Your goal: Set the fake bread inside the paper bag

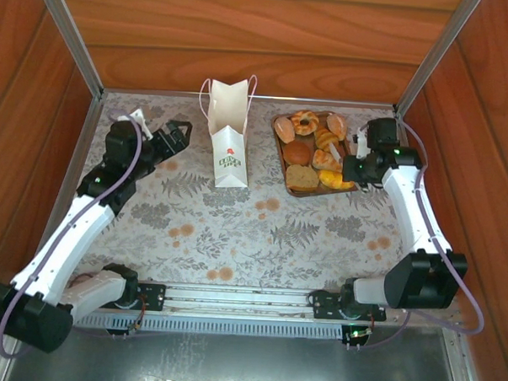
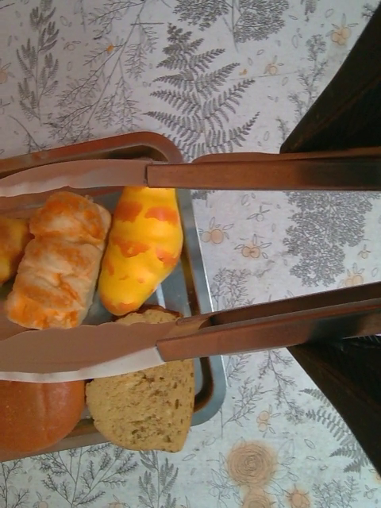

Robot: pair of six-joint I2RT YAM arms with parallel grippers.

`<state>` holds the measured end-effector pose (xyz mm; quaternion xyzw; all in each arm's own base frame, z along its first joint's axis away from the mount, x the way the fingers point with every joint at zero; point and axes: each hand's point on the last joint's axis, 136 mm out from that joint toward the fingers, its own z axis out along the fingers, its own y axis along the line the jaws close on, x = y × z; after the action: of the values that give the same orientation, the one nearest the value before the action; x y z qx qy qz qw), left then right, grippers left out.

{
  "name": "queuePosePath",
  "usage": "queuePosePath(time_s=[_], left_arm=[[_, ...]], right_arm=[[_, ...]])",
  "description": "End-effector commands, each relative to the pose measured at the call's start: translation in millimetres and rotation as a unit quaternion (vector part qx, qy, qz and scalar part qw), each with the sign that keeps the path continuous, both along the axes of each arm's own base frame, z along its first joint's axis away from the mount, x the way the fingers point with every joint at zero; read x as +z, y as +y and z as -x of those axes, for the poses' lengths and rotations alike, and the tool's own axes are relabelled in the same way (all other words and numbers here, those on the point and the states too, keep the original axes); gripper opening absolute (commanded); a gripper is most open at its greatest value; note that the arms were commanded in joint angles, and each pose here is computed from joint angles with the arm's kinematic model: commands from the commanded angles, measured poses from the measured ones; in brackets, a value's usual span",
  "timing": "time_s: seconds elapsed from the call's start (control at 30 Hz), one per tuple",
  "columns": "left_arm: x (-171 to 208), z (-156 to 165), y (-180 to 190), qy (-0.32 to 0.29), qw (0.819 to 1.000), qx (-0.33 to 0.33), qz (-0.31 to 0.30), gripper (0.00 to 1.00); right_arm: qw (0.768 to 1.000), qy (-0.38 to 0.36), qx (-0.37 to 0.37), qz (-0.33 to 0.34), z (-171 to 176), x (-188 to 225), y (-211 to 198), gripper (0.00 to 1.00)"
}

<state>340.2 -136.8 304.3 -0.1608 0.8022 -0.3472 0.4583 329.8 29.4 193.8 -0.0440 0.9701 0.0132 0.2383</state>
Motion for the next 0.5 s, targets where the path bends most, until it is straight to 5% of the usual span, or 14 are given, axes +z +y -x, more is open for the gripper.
queuePosePath(time_s=[0.0,0.47], left_arm=[[2,-14,-10,0.005,1.000,-0.016,-0.014,0.98],[-10,-75,-58,0.036,0.997,-0.050,-0.044,0.90]], right_arm=[[1.000,-0.021,0.015,0.013,-20,8,1,0.56],[1.000,-0.019,0.014,0.014,-46,-5,3,0.56]])
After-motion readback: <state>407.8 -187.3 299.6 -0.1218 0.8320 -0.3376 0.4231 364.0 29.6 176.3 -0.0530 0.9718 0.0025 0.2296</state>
